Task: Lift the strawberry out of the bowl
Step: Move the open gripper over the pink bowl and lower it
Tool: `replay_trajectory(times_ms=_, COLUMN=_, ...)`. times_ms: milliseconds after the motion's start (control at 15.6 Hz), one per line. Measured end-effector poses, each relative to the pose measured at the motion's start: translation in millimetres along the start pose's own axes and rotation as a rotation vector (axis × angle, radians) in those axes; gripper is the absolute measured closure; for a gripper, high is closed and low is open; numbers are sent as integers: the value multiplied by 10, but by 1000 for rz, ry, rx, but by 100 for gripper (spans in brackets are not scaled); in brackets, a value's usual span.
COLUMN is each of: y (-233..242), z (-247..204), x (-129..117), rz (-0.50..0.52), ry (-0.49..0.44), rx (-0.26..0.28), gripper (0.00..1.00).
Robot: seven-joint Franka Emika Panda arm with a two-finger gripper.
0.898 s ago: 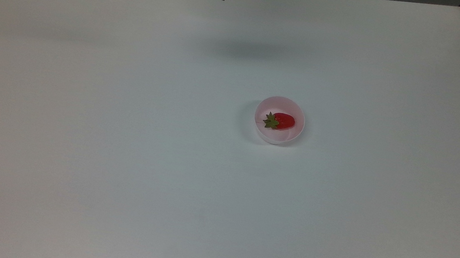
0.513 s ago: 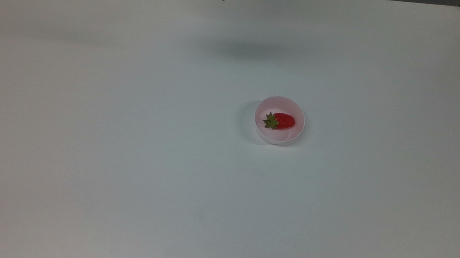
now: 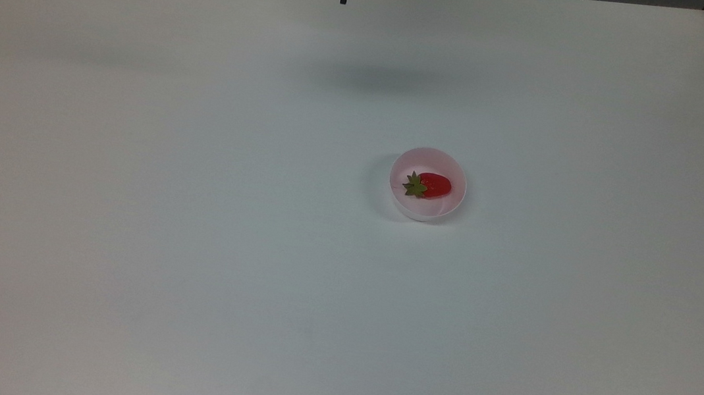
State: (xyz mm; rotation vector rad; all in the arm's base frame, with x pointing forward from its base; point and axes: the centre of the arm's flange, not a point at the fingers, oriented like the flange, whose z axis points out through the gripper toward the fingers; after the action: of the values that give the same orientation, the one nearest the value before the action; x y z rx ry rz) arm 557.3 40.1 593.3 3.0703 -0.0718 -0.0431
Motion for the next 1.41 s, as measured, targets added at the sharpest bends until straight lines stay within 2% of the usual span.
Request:
replay_trajectory(times_ms=193, y=-120, z=100, x=111, rz=-10, ry=19, rx=41, gripper=0)
replay_trajectory(times_ms=385, y=-452, z=322, x=257, rz=-44, ry=-5, rx=96, gripper=0)
replay_trajectory(times_ms=578, y=-885, z=597, x=457, rz=-27, ry=-17, rx=108, gripper=0)
replay_trajectory(times_ms=898, y=-1602, z=1192, x=745, rz=-21, ry=41, rx=133, gripper=0)
replay_trajectory(times_ms=1091, y=-1877, z=1565, x=808, rz=54, ry=20, rx=131, gripper=0)
replay_trajectory(times_ms=1155, y=-1941, z=1673, x=817, rz=89, ry=9, rx=127, gripper=4)
replay_trajectory(times_ms=1219, y=-1983, z=1767, x=824, rz=120, ry=-3, rx=124, gripper=13)
replay_trajectory(times_ms=1348, y=-2046, z=1914, x=843, rz=162, ry=-13, rx=121, gripper=15)
replay_trajectory(times_ms=1412, y=-2072, z=1964, x=852, rz=173, ry=-13, rx=122, gripper=20)
